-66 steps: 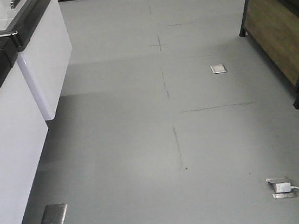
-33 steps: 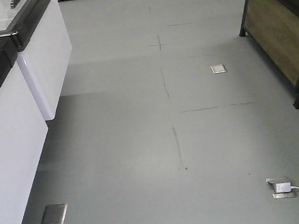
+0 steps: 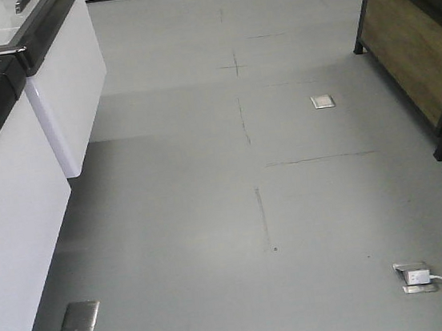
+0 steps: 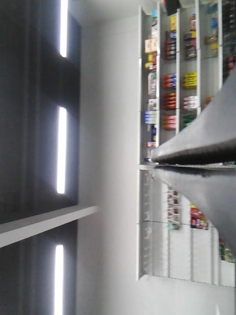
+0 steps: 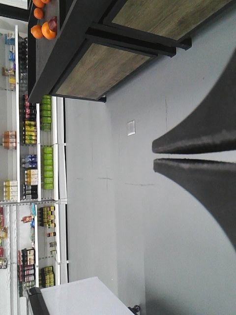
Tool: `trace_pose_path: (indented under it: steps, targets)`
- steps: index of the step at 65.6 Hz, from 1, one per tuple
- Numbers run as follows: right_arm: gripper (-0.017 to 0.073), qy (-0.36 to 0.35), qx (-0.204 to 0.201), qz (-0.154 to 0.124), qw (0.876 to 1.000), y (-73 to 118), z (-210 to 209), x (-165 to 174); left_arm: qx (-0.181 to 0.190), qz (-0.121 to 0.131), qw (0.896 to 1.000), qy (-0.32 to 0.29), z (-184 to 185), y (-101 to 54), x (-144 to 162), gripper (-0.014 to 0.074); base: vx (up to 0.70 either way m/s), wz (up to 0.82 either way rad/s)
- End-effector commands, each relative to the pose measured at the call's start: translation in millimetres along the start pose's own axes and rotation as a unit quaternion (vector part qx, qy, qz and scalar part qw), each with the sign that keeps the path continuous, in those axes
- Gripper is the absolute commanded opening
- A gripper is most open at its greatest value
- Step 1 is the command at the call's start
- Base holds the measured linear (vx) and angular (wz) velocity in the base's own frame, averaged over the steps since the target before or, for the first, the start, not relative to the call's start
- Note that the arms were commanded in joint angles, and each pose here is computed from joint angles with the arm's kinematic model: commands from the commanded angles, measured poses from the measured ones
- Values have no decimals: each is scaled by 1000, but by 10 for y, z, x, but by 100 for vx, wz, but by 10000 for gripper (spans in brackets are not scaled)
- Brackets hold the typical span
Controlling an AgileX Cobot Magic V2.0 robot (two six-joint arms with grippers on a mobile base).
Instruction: Left arm holds basket, right arm returns cookies
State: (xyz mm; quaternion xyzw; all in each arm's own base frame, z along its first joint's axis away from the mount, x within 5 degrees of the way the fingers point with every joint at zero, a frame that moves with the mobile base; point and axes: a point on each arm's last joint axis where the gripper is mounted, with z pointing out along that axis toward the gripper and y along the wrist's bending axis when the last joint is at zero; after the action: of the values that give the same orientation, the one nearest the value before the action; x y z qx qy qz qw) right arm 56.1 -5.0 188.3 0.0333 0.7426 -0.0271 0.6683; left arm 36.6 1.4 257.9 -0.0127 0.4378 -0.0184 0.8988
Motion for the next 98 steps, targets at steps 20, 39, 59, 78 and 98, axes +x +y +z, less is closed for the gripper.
trace_pose_path:
  steps: [20,39,59,78,98]
  targets:
    - [-9,-33,-1,-5,999,2,1,-12,10,-11,998,-56,334,-50,-1116,-6,0,0]
    - [-9,-33,-1,-5,999,2,1,-12,14,-6,1000,-5,879,-94,-1744,-4,0,0]
    - [-9,-33,-1,-5,999,2,1,-12,18,25,996,87,1632,-128,-1876,-4,0,0]
    - [-9,-33,-1,-5,999,2,1,-12,19,21,981,191,2179,-137,-1415,-3,0,0]
    - [-9,-33,-1,-5,999,2,1,-12,17,18,964,266,2464,-133,-909,5,0,0]
